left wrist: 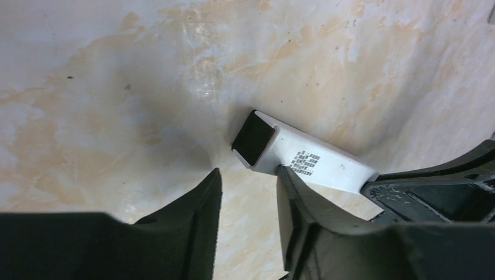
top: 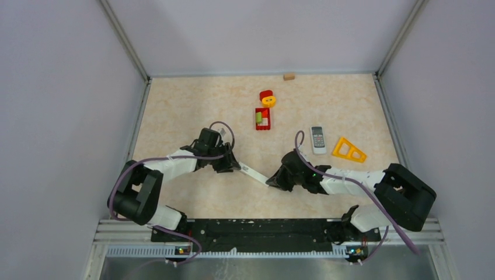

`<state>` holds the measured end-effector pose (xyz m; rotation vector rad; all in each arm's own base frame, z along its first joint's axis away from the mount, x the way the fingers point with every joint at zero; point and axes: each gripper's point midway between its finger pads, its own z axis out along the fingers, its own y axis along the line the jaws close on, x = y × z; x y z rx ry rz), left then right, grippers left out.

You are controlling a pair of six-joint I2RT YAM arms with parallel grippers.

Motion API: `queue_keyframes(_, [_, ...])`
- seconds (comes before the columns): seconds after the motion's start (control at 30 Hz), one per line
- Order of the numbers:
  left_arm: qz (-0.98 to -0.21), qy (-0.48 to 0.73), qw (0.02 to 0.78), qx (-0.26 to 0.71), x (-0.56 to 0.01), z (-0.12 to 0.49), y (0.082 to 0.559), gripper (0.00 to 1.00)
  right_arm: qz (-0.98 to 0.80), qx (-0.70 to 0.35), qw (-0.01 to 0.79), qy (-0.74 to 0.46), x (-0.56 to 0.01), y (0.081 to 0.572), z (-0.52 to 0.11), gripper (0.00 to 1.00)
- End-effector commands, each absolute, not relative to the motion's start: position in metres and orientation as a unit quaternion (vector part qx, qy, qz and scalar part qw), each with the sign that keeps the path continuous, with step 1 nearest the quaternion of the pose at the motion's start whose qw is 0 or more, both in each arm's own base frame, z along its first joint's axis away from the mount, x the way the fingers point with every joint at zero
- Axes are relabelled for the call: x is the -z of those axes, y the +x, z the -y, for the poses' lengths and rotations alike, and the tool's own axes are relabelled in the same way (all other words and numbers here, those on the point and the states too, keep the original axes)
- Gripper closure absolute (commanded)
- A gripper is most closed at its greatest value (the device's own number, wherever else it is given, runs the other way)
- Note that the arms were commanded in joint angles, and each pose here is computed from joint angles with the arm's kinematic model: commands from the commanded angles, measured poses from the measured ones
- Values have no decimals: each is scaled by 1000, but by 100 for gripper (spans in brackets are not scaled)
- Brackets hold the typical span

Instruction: Load the batteries into the remote control

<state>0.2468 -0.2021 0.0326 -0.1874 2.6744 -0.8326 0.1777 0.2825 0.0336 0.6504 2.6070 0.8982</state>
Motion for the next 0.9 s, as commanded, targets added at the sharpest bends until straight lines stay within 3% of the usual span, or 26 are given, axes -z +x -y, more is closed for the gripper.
queue_keyframes(0.0, [-971, -79, 166, 153, -1, 150, 235, 54, -919, -281, 165, 224, -24, 179, -267, 89])
queue_keyframes(0.17, [-971, -79, 186, 128, -8, 143, 243, 51, -919, -281, 163, 223, -23, 178, -267, 89])
queue_keyframes(0.37, [-968, -55, 212, 126, -17, 147, 252, 75, -919, -282, 161, 225, -23, 180, -264, 89])
queue_keyframes(0.43, [-967, -51, 216, 126, -19, 147, 254, 71, -919, -283, 161, 224, -24, 183, -263, 89])
queue_keyframes(0.5, [-967, -50, 217, 122, -20, 147, 255, 57, -919, -283, 162, 222, -25, 185, -262, 89])
queue_keyframes(0.57, [-967, -53, 226, 102, -21, 141, 261, 51, -919, -285, 162, 218, -26, 187, -263, 89])
queue_keyframes(0.7, [-965, -46, 237, 103, -24, 143, 268, 50, -921, -286, 156, 212, -24, 187, -265, 88])
queue_keyframes(0.87, [-958, -34, 255, 129, -31, 153, 277, 57, -922, -291, 148, 207, -24, 187, -265, 88])
